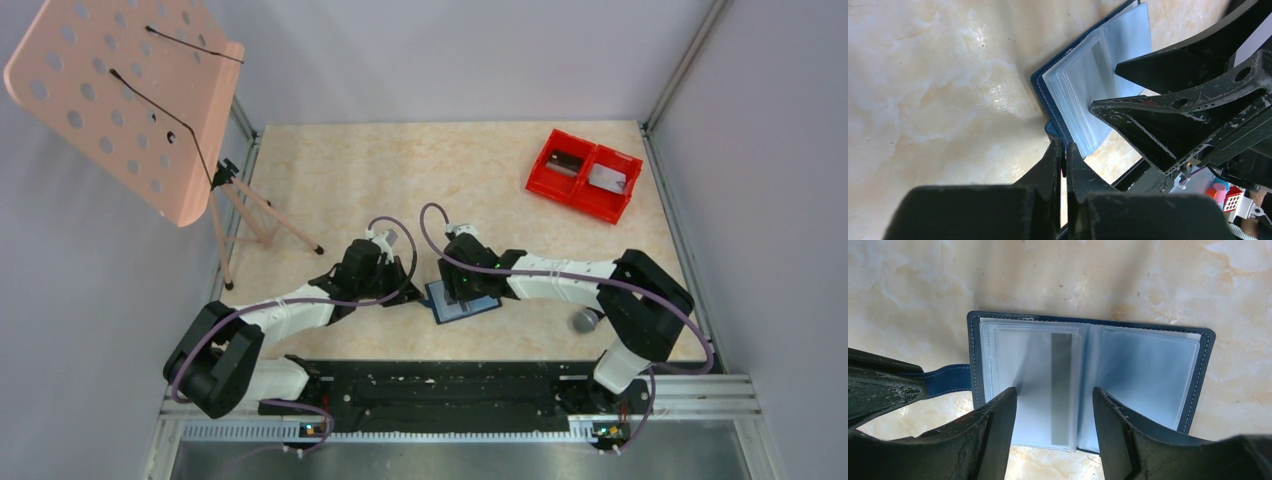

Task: Take the credit cards out of the card holder
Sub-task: Remove the credit card from the card holder.

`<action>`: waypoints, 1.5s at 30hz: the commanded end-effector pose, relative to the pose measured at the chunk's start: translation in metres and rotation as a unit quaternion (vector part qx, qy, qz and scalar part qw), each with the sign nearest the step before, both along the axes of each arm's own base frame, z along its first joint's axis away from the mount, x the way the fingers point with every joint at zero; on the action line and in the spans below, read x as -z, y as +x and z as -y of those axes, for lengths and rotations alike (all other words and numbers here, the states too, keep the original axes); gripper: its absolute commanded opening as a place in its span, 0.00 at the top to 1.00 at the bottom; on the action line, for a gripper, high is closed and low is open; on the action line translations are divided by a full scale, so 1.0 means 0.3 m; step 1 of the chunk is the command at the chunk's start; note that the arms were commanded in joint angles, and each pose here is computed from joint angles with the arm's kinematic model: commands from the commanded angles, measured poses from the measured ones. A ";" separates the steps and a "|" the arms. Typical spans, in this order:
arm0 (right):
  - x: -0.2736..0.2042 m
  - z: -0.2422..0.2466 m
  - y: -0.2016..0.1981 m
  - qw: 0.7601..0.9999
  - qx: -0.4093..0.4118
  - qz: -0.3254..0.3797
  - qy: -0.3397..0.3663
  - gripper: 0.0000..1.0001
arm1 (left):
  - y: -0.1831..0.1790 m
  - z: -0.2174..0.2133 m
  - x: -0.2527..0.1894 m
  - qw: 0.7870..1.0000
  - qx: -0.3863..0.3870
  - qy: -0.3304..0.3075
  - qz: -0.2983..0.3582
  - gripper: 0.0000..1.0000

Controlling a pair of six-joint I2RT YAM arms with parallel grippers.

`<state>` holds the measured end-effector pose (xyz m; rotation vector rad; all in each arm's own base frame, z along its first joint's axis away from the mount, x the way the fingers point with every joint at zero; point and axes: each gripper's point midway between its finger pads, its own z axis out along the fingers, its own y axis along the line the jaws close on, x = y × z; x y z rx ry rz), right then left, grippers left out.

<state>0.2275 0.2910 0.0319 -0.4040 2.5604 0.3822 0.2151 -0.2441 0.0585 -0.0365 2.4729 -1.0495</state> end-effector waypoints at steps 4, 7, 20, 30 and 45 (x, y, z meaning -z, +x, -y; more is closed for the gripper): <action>-0.069 -0.077 0.002 0.999 -0.018 0.017 0.033 0.41 | 0.018 0.015 -0.033 1.000 -0.001 -0.017 0.023 1.00; -0.069 -0.083 0.000 0.999 -0.020 0.018 0.033 0.39 | 0.019 0.018 -0.035 1.000 0.000 -0.018 0.023 1.00; -0.053 -0.087 -0.006 0.999 -0.023 0.024 0.011 0.36 | 0.020 0.020 -0.041 1.000 0.001 -0.019 0.024 1.00; -0.032 -0.063 -0.001 0.999 -0.018 0.029 -0.016 0.35 | 0.021 0.021 -0.045 0.999 0.003 -0.019 0.026 1.00; -0.061 -0.026 0.016 0.998 0.001 0.053 -0.040 0.41 | 0.018 0.013 -0.036 1.000 -0.001 -0.015 0.025 1.00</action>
